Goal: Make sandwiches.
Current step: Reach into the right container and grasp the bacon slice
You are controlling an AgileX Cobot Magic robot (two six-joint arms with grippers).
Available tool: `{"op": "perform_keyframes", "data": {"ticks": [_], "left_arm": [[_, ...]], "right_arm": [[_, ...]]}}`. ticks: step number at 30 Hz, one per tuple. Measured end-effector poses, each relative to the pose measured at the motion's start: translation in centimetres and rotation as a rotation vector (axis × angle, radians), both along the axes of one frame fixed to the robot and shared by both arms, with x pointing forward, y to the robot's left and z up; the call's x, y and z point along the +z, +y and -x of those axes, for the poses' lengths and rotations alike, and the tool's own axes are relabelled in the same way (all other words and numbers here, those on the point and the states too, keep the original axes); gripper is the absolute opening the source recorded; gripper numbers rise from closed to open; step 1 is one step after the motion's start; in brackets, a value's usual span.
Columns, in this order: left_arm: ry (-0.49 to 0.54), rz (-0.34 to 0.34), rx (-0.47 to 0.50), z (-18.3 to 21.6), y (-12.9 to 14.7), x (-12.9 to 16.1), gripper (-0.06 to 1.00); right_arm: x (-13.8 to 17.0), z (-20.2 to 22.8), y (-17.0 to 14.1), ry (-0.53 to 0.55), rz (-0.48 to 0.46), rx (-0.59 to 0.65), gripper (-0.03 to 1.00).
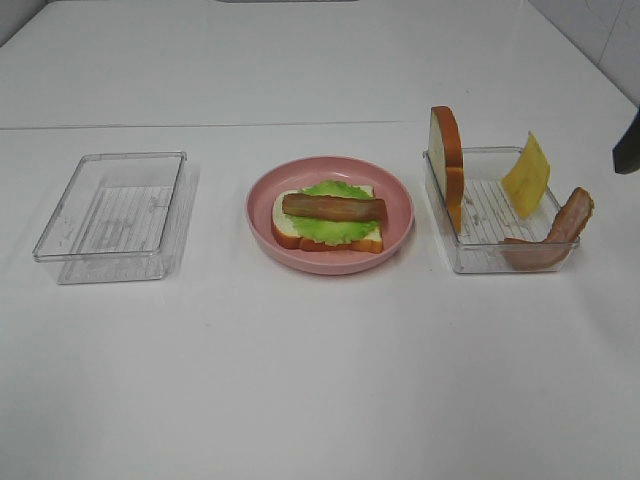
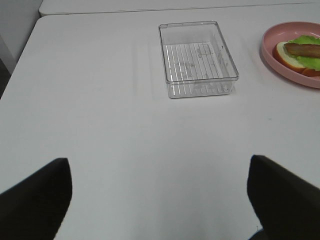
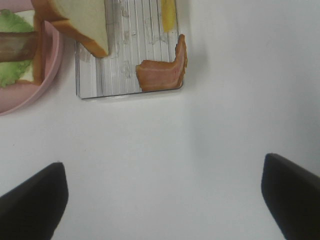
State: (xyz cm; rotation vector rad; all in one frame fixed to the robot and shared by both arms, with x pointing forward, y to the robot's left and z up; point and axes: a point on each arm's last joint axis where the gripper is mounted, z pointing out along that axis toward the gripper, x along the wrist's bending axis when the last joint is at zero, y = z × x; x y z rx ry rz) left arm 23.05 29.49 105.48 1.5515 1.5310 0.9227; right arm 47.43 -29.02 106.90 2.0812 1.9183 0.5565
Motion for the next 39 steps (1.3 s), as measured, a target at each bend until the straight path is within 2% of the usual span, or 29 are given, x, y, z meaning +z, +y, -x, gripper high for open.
{"op": "perform_keyframes", "data": {"ticks": [8,14,18,23,27,37,39], "left_arm": [[0.000,0.000,0.000,0.0,0.0,0.0,0.89],[0.000,0.000,0.000,0.0,0.0,0.0,0.89],[0.000,0.000,0.000,0.0,0.0,0.0,0.89],[0.000,0.001,0.000,0.0,0.0,0.0,0.89],[0.000,0.003,0.001,0.0,0.0,0.0,0.89],[0.000,0.003,0.001,0.0,0.0,0.0,0.89],[0.000,0.003,0.001,0.0,0.0,0.0,0.89]], "right_arm": [[-3.2,-8.3,0.0,0.150,0.023,0.055,0.98],[-4.9,-11.8,-0.1,0.195,0.053,0.078,0.98],[-5.6,-12.9,-0.2,0.210,0.061,0.078,0.97],[-8.0,-13.6,-1.5,0.288,0.048,0.047,0.95],[-10.1,-14.0,-2.8,0.338,-0.005,0.034,0.94],[-12.9,-14.8,-2.5,0.379,-0.050,0.041,0.92],[-13.3,-14.8,-2.5,0.387,-0.051,0.040,0.86]]}}
